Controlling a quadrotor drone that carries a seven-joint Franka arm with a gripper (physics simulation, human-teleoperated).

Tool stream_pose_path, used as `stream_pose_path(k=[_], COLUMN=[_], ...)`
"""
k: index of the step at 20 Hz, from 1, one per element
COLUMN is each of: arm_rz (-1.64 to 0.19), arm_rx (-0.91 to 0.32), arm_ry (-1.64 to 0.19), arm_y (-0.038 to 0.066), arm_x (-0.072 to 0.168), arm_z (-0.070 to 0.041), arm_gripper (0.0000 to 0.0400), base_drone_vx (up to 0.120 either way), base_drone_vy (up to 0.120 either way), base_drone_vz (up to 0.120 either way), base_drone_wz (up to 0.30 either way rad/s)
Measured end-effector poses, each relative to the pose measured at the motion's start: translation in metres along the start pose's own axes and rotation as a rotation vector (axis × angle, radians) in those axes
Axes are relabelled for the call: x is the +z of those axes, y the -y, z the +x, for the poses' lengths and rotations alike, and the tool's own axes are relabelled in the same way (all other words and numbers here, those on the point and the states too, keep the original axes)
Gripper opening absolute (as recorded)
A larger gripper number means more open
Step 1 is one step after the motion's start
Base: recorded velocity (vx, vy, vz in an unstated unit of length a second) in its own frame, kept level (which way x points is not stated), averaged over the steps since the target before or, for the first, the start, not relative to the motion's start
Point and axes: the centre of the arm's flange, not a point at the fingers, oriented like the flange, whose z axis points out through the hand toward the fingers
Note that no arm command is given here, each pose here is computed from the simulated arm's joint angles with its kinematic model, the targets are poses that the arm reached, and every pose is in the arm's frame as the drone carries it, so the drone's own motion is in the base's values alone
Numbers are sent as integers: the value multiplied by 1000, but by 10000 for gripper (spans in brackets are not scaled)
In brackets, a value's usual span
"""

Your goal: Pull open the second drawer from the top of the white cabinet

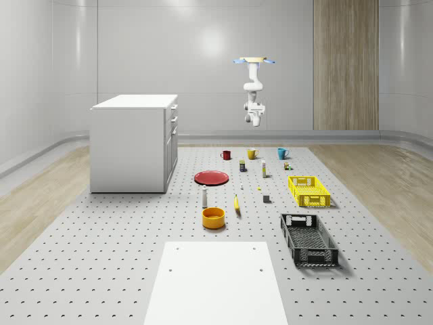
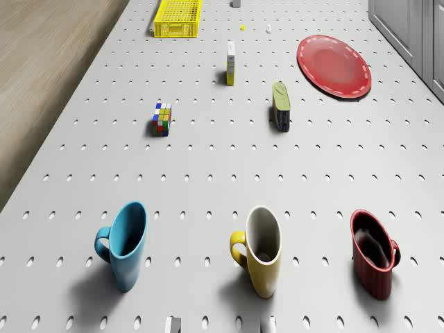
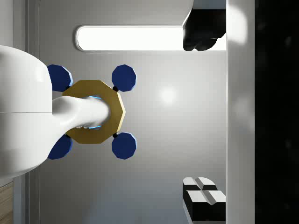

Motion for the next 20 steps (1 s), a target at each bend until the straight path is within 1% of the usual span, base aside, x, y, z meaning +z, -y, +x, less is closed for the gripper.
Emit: stream_pose_path(k=[2, 4, 6, 8, 11, 12, 15, 17, 18, 19, 20], arm_rz=[1, 2, 3, 4, 6, 7, 8, 9, 10, 10, 11], arm_rx=[0, 0, 0, 0, 0, 0, 0, 0, 0, 0, 0], arm_ry=[-1, -2, -3, -4, -6, -7, -8, -9, -10, -11, -11], arm_y=[-2, -3, -3, -2, -1, -1, 0, 0, 0, 0, 0], arm_x=[-15, -30, -43, -56, -71, -75, -83, -87, -88, -89, -90], arm_z=[-2, -2, -2, -2, -1, -1, 0, 0, 0, 0, 0], arm_gripper=[347, 329, 317, 311, 305, 304, 302, 301, 285, 244, 212], base_drone_vx=[20, 120, 120, 120, 120, 120, 120, 120, 120, 120, 120], base_drone_vy=[-40, -120, -120, -120, -120, -120, -120, -120, -120, -120, -120], base_drone_vz=[0, 0, 120, 100, 0, 0, 107, 0, 0, 0, 0], base_drone_wz=[0, 0, 0, 0, 0, 0, 0, 0, 0, 0, 0])
